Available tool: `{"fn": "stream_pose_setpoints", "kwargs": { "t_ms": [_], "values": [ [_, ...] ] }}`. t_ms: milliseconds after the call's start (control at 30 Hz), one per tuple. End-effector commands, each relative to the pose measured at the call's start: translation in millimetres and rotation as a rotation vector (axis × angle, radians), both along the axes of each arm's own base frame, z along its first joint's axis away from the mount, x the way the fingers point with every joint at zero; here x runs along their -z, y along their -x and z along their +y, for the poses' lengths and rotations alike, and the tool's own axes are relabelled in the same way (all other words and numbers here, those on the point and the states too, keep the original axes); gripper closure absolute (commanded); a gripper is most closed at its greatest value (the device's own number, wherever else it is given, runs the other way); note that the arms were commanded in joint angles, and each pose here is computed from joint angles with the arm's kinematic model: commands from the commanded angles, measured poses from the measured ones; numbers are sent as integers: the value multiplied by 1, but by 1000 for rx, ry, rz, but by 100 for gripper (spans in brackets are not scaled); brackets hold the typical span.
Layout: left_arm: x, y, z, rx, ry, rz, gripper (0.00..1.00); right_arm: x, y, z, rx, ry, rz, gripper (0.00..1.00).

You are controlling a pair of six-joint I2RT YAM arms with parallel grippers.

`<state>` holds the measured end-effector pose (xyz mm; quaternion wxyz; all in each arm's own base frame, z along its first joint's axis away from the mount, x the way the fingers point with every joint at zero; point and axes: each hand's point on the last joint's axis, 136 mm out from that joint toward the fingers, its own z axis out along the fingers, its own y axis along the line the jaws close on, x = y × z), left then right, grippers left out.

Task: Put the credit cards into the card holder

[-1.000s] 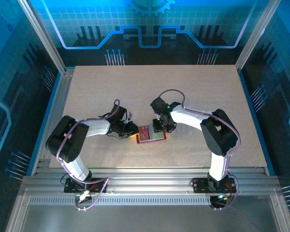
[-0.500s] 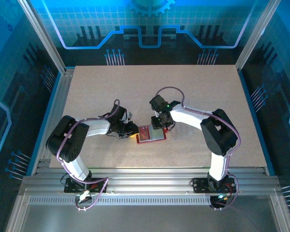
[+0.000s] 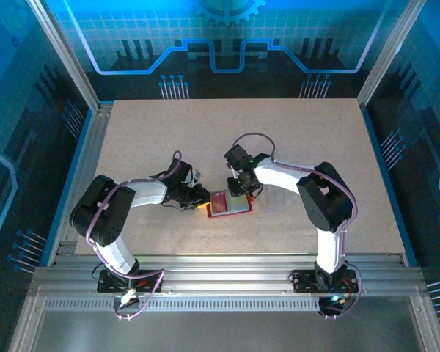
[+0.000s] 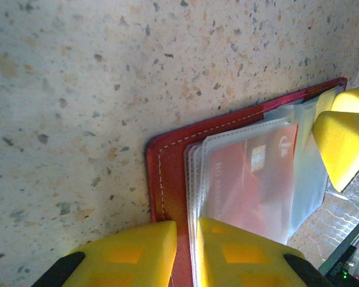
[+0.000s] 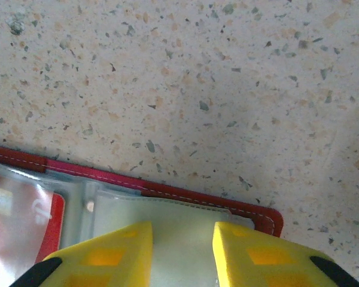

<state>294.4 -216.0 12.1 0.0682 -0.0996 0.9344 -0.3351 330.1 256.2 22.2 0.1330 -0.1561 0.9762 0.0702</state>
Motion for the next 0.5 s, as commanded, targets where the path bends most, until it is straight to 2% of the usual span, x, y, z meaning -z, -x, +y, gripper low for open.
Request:
{"fn": "stream_pose_setpoints", "kwargs": {
  "t_ms": [0,67,267,467],
  "values": [
    [50,31,23,-33,-142,154,79,14,9,-3,-25,65,21,66],
    [51,31,23,-32,-143,154,79,16,14,-5,-20,73,25,67],
    [54,31,24,-32,-144,161,79,16,23,-3,-28,52,34,86],
    [55,32,24,-32,-147,160,79,2,21,8,-51,-2,24,100]
  ]
}}
